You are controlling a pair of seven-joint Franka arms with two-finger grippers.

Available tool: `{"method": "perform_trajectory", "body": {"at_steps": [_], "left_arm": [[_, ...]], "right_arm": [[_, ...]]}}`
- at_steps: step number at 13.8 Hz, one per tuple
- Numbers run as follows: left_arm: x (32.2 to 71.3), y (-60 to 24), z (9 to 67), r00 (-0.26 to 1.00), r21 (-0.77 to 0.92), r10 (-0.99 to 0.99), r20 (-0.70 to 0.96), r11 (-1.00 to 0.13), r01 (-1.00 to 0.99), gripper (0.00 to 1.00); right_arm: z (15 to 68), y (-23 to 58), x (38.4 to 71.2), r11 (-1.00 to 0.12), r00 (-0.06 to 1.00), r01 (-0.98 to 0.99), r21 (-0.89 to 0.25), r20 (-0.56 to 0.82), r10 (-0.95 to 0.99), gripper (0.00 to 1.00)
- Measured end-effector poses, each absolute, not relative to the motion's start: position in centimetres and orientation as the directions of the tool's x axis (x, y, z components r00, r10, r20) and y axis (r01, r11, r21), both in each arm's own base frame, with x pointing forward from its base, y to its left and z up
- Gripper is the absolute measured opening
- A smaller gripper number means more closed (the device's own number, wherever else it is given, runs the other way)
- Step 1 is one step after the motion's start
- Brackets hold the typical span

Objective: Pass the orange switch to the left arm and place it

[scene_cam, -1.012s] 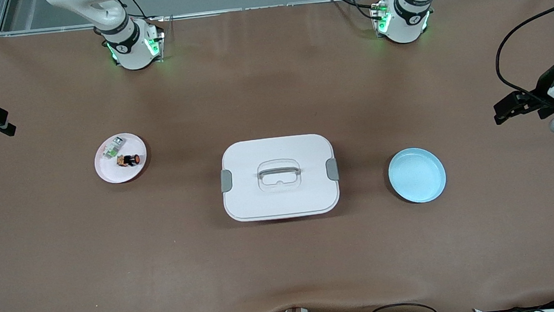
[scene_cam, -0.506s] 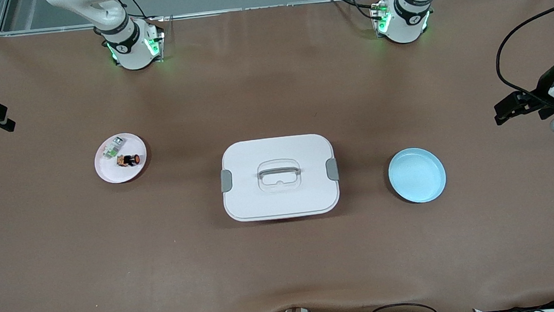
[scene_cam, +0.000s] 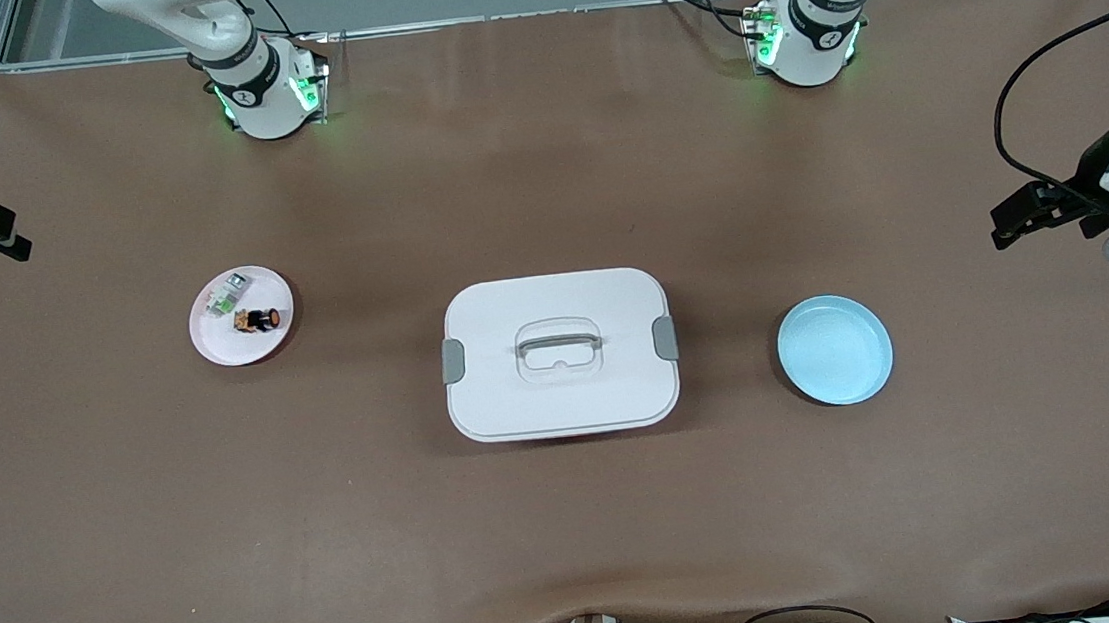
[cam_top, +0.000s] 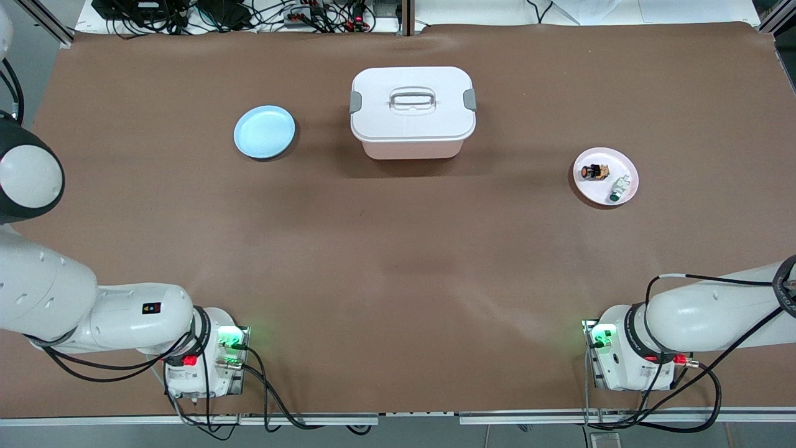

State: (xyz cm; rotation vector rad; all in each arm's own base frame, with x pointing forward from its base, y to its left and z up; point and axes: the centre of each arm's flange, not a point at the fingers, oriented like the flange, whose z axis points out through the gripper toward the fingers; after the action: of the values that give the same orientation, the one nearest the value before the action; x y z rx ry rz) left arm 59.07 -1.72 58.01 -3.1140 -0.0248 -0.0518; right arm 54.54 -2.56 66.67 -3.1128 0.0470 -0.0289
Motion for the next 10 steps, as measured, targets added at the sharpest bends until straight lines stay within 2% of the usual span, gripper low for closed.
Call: {"method": "perform_trajectory", "body": {"at_steps": [10], "left_arm": [[58.92,-2.61,58.30,0.999,-0.026,0.000,0.037,-1.000,0.001,1.00]], "right_arm": [[66.99,-2.63,54.31,-0.999,0.999,-0.031,-0.029,0.022,-0.031,1.00]]}}
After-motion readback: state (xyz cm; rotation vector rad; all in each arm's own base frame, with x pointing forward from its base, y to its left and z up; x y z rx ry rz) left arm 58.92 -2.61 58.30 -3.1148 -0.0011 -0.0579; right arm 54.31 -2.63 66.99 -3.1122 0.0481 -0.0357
